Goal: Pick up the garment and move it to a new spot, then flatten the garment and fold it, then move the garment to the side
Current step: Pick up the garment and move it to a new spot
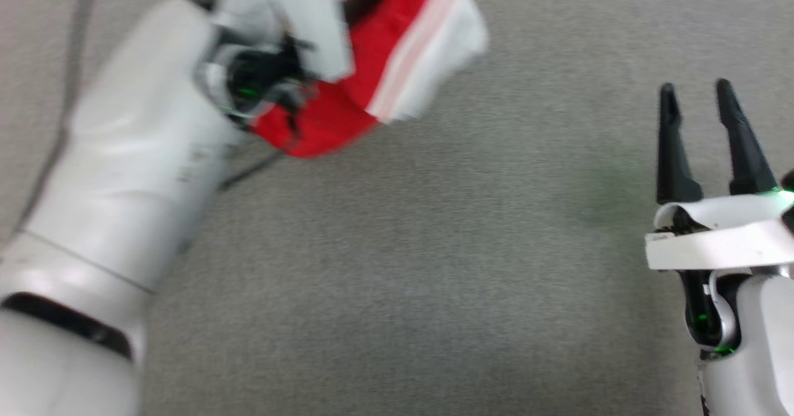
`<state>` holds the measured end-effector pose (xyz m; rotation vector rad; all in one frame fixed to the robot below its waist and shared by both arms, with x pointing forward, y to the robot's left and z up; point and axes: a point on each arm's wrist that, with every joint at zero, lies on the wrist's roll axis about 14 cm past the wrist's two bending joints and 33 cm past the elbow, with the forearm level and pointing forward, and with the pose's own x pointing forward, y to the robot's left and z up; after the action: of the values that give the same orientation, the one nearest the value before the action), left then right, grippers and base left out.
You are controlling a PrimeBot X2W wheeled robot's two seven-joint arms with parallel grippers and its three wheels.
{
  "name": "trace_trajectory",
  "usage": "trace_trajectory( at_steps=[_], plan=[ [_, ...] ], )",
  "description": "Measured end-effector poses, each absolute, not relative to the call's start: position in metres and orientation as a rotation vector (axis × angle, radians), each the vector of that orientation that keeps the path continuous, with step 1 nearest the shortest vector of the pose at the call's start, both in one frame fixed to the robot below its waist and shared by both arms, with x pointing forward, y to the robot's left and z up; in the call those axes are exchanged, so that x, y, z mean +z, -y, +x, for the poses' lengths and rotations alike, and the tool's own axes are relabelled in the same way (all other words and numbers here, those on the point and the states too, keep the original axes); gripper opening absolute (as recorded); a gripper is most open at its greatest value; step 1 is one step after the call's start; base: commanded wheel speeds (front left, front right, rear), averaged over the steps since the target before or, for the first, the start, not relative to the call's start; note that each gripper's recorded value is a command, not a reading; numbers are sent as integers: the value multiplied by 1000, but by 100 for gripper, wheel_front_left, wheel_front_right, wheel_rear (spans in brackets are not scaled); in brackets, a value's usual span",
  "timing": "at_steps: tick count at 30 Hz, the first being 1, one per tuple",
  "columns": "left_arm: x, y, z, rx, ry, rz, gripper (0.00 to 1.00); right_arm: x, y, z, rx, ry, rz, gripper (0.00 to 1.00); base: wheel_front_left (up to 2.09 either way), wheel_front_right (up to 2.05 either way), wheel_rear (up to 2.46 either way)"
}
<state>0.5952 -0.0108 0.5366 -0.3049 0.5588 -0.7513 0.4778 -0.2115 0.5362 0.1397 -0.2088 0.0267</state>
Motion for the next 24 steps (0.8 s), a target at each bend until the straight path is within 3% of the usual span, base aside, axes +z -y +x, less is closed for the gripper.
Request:
trace_trajectory(
  at_steps=[6,11,19,24],
  plan=[
    [547,108,554,-985,-594,-333,0,549,263,449,-129,244,118,100,0,0,0],
    [548,155,532,-1090,-631,-406,0,558,291,429,-223,270,106,100,0,0,0],
    [474,161,538,-1035,-737,-323,0,560,308,419,-276,277,118,100,0,0,0],
    [431,147,554,-988,-754,-166,0,552,319,413,-312,252,114,100,0,0,0]
  ],
)
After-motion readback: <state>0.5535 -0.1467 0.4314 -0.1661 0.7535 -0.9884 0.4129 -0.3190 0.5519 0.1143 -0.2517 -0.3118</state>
